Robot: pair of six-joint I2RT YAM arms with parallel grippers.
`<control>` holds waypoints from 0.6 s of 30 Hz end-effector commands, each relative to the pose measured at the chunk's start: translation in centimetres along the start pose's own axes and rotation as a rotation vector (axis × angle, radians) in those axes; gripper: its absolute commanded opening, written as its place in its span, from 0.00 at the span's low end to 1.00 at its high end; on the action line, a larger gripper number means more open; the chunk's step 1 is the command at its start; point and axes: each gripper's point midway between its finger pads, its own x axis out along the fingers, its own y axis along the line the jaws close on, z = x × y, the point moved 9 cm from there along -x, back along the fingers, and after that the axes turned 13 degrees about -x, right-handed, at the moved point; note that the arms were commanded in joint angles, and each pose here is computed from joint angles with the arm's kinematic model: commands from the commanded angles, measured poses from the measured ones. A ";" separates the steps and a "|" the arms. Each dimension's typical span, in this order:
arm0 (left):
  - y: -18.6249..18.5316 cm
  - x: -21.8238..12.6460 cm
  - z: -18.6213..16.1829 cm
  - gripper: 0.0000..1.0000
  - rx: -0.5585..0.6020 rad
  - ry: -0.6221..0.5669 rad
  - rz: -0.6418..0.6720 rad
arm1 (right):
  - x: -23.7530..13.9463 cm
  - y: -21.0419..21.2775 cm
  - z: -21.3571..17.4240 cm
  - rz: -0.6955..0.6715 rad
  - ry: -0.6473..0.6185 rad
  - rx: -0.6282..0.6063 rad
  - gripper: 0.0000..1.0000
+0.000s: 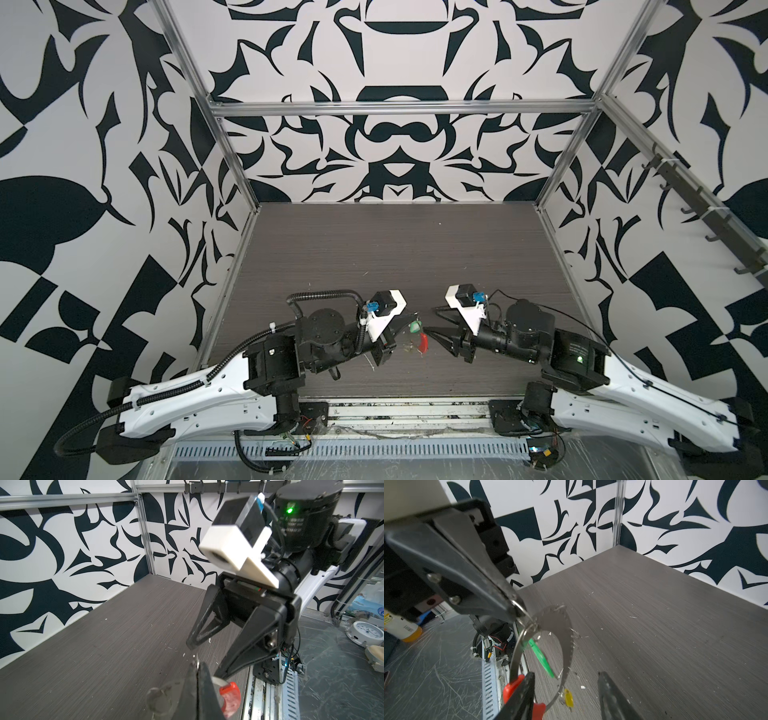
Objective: Remove the keys from the keyring
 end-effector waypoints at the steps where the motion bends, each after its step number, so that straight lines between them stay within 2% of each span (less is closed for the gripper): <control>1: -0.2 -0.6 1.1 0.00 -0.003 -0.095 -0.026 | -0.2 0.4 1.4 0.041 -0.098 -0.033 0.53; 18: -0.5 -0.6 0.7 0.00 -0.002 -0.089 -0.073 | 1.7 1.0 2.7 0.048 -0.108 -0.094 0.52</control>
